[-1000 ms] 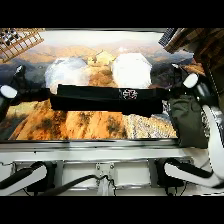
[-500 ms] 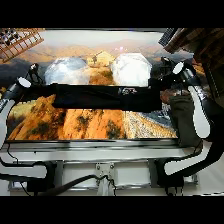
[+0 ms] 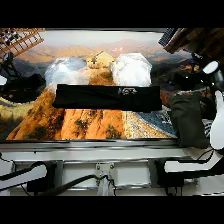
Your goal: Fold the clothes and pants, and hang the long-sleeved shirts on hangers.
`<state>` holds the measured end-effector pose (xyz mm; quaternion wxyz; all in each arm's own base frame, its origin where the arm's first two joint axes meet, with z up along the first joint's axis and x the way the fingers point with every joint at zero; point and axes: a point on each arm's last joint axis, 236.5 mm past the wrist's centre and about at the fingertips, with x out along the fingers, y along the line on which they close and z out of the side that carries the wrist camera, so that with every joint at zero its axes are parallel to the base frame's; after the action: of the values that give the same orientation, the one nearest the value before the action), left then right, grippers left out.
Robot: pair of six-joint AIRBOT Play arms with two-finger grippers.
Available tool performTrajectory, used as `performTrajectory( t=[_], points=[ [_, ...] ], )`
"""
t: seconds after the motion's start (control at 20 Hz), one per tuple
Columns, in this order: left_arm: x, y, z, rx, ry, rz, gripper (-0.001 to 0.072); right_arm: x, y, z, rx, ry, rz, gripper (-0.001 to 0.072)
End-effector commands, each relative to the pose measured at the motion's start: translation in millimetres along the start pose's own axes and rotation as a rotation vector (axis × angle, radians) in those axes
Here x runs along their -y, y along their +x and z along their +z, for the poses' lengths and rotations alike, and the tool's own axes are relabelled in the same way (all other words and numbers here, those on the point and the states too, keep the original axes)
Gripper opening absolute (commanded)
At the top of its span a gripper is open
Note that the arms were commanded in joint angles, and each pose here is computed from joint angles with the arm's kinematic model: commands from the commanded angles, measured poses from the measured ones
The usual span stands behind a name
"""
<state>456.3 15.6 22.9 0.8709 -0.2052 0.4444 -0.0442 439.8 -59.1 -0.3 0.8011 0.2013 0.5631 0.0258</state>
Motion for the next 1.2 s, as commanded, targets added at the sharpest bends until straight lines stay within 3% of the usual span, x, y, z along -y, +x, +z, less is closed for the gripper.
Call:
performTrajectory(
  t=[0.0, 0.45, 0.75, 1.15],
  points=[
    [38, -20, -3, -0.007, -0.011, -0.097, 0.0367, 2, 7, -18, -0.018, 0.083, 0.200, 0.0648],
    [121, -10, -46, -0.131, 0.110, -0.249, 0.0367, 3, 67, -46, -0.155, 0.161, 0.338, 0.0648],
    [138, -8, -53, -0.137, 0.136, -0.273, 0.0367, 5, 77, -53, -0.183, 0.164, 0.344, 0.0647],
    [153, -9, -52, -0.128, 0.110, -0.317, 0.0367, -40, 96, -71, -0.262, 0.082, 0.388, 0.0643]
  ],
)
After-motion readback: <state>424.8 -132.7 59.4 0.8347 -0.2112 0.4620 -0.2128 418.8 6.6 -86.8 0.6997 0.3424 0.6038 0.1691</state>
